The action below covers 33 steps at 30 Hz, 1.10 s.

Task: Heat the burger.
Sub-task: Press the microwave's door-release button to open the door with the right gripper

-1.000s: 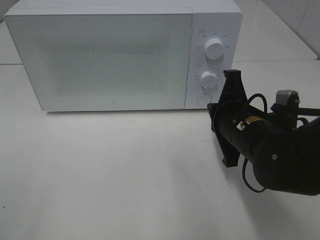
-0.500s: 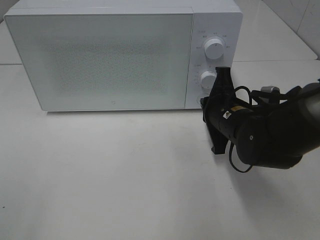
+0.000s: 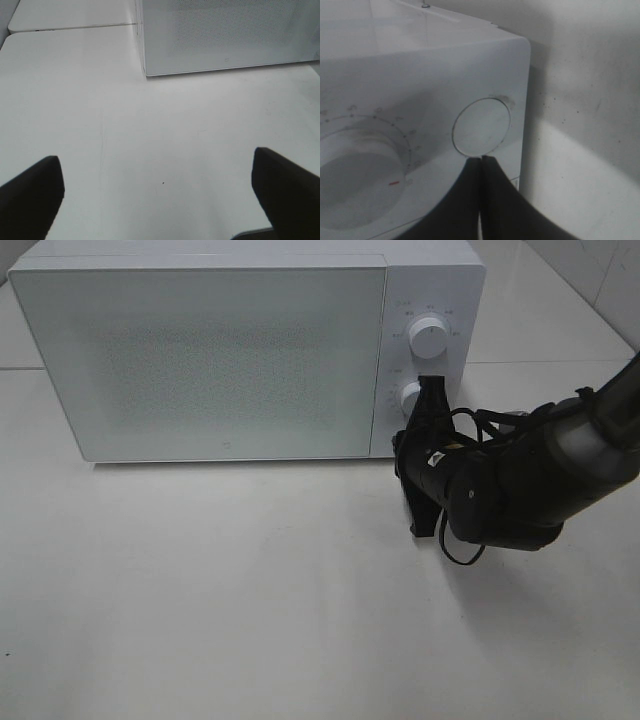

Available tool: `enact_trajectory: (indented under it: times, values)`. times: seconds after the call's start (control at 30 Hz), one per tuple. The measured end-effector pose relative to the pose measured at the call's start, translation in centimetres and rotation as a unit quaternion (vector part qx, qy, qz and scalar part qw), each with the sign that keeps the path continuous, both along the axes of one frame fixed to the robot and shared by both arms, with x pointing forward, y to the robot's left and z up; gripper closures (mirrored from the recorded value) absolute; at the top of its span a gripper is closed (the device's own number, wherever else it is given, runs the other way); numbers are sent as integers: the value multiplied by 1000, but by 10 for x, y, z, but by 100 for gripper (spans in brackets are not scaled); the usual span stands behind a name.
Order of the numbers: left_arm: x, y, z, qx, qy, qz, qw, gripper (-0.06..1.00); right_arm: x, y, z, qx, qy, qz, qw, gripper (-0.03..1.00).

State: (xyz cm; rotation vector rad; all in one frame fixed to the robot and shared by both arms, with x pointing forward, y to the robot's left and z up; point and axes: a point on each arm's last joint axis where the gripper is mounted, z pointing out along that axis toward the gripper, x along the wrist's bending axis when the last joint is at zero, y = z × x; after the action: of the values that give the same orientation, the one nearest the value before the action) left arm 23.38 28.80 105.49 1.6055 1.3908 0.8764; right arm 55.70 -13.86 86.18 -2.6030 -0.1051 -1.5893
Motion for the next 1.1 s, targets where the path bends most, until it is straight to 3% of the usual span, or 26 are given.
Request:
enact_trajectory:
  times: [1.1]
  values:
    - [0, 0, 0, 0, 0, 0, 1000, -1, 23, -9, -13, -11, -1, -27, 1000, 96]
